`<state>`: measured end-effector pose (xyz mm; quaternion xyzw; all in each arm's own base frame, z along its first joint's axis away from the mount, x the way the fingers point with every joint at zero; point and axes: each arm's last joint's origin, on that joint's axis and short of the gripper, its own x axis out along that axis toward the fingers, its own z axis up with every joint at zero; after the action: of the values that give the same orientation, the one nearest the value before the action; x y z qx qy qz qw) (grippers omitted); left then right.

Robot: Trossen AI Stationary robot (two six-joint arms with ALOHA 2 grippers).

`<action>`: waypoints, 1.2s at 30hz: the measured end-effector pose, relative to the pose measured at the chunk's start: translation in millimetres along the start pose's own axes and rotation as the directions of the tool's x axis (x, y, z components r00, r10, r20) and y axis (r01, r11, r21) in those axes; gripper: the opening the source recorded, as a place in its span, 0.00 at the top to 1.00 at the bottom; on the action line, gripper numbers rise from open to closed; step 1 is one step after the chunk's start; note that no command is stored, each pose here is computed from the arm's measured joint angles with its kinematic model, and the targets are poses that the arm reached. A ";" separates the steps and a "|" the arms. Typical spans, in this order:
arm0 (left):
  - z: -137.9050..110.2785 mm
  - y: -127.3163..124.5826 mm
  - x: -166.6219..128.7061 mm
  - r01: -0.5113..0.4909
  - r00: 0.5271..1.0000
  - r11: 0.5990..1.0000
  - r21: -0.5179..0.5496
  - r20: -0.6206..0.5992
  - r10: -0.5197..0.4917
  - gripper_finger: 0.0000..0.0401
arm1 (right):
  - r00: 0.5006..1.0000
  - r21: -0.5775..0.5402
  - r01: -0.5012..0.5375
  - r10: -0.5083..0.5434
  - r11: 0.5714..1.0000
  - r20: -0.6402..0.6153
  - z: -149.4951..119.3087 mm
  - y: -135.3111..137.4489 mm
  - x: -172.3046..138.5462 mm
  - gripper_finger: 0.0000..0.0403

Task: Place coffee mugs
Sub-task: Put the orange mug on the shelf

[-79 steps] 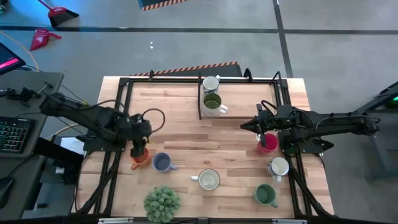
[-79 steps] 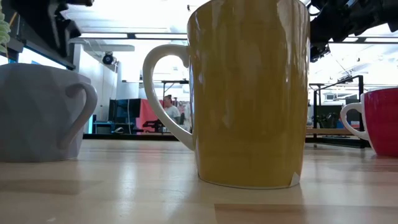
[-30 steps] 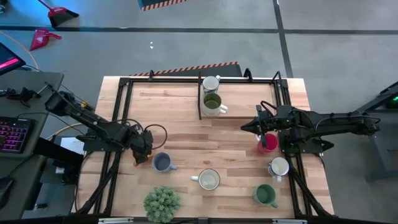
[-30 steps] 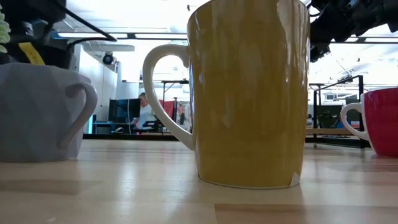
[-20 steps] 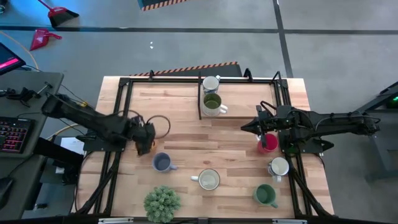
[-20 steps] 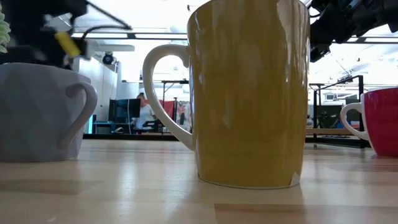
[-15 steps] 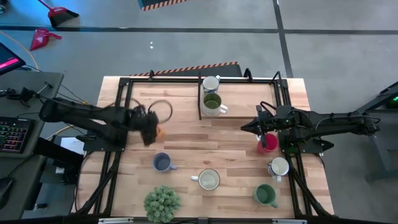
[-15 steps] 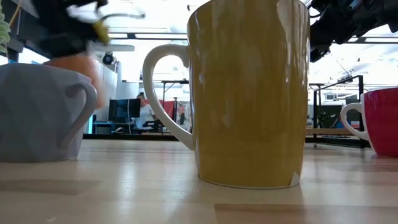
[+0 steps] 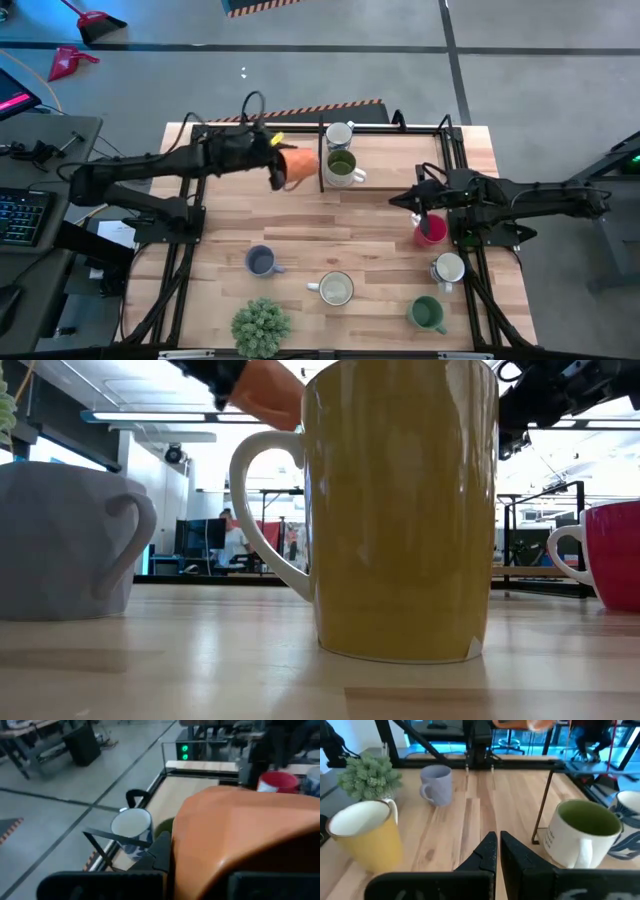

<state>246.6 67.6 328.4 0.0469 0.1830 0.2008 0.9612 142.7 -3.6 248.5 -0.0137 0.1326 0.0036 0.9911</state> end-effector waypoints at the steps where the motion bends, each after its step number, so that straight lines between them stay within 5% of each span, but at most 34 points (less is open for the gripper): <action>1: 2.2 0.5 8.3 0.004 1.000 1.000 0.006 -0.021 -0.003 0.98 | 1.000 0.000 0.001 -0.001 1.000 0.015 1.3 0.0 -1.9 1.00; 16: 94.4 7.6 123.9 0.162 0.981 0.971 0.176 -0.140 -0.138 0.98 | 0.998 0.034 -0.004 0.001 0.999 0.066 2.3 0.9 -25.0 1.00; 21: 108.1 9.1 165.3 0.201 0.968 0.962 0.184 -0.187 -0.166 0.98 | 0.995 0.028 -0.065 0.062 0.997 0.080 2.3 2.8 -30.0 1.00; 29: 95.8 2.9 224.4 0.252 0.947 0.951 0.178 -0.246 -0.205 0.98 | 0.974 -0.042 -0.193 0.196 0.980 0.114 2.0 7.1 -41.7 1.00; 36: 73.3 -1.2 239.6 0.275 0.918 0.949 0.156 -0.337 -0.211 0.98 | 0.953 -0.052 -0.250 0.255 0.967 0.163 4.0 9.2 -53.0 1.00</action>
<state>478.5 162.0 316.5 0.0875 0.3584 0.0648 0.9272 92.5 5.5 266.1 -0.0117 0.0488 0.1333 0.9898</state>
